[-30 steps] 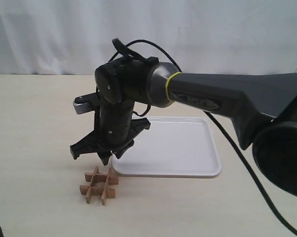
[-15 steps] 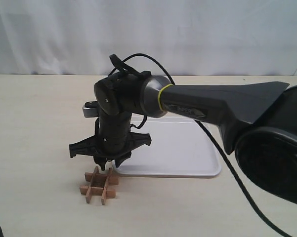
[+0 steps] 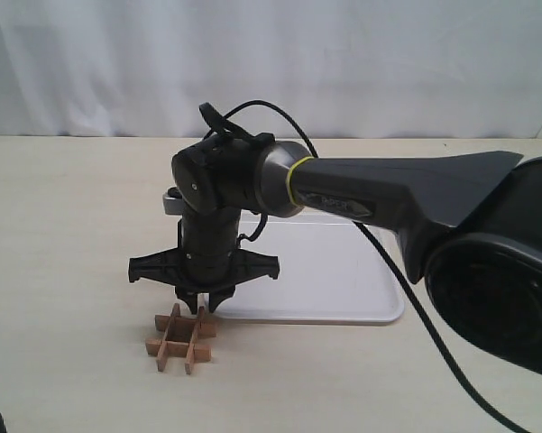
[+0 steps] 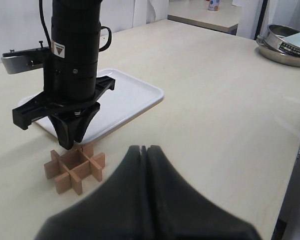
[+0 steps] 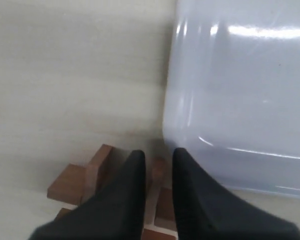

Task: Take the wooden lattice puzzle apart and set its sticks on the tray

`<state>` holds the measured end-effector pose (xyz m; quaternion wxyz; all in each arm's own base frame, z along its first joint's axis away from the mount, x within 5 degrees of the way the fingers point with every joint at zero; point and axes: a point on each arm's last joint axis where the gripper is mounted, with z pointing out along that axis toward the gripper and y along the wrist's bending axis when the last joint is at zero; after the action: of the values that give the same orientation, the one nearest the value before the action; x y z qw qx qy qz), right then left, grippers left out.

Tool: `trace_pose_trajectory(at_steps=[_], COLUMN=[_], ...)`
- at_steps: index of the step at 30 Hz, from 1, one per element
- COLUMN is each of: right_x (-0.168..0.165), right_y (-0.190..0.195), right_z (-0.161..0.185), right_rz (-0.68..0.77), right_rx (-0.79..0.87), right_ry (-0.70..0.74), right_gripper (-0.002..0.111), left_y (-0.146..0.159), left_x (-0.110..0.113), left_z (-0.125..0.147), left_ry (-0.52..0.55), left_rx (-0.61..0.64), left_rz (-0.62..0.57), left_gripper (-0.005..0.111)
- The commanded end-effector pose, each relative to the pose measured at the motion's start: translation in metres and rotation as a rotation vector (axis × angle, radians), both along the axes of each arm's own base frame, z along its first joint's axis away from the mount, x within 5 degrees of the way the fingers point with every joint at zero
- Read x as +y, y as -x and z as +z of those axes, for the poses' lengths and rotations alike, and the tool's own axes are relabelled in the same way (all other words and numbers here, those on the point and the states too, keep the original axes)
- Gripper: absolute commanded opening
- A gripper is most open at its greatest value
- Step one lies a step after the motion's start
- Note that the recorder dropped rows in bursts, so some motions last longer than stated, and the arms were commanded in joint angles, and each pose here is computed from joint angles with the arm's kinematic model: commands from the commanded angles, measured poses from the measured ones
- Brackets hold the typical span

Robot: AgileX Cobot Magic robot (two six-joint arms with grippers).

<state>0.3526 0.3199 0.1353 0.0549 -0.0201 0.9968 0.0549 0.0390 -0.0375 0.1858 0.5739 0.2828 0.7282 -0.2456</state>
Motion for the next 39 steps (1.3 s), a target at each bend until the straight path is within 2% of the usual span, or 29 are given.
trace_pose_trajectory(at_steps=[1, 21, 33, 39], right_x=[0.0, -0.002, -0.004, -0.006], right_y=[0.0, 0.004, 0.006, 0.008], right_z=[0.002, 0.005, 0.033, 0.034], right_rz=[-0.029, -0.051, -0.052, -0.052], right_rx=[-0.003, 0.034, -0.001, 0.021], right_ry=[-0.003, 0.013, -0.02, 0.0], right_gripper=[0.01, 0.008, 0.008, 0.008], left_y=[0.0, 0.0, 0.0, 0.0], left_x=[0.0, 0.0, 0.0, 0.0], left_z=[0.0, 0.0, 0.0, 0.0], left_ry=[0.006, 0.006, 0.006, 0.006], left_rx=[0.004, 0.004, 0.004, 0.004], left_rz=[-0.003, -0.003, -0.003, -0.003], left_gripper=[0.0, 0.0, 0.0, 0.0])
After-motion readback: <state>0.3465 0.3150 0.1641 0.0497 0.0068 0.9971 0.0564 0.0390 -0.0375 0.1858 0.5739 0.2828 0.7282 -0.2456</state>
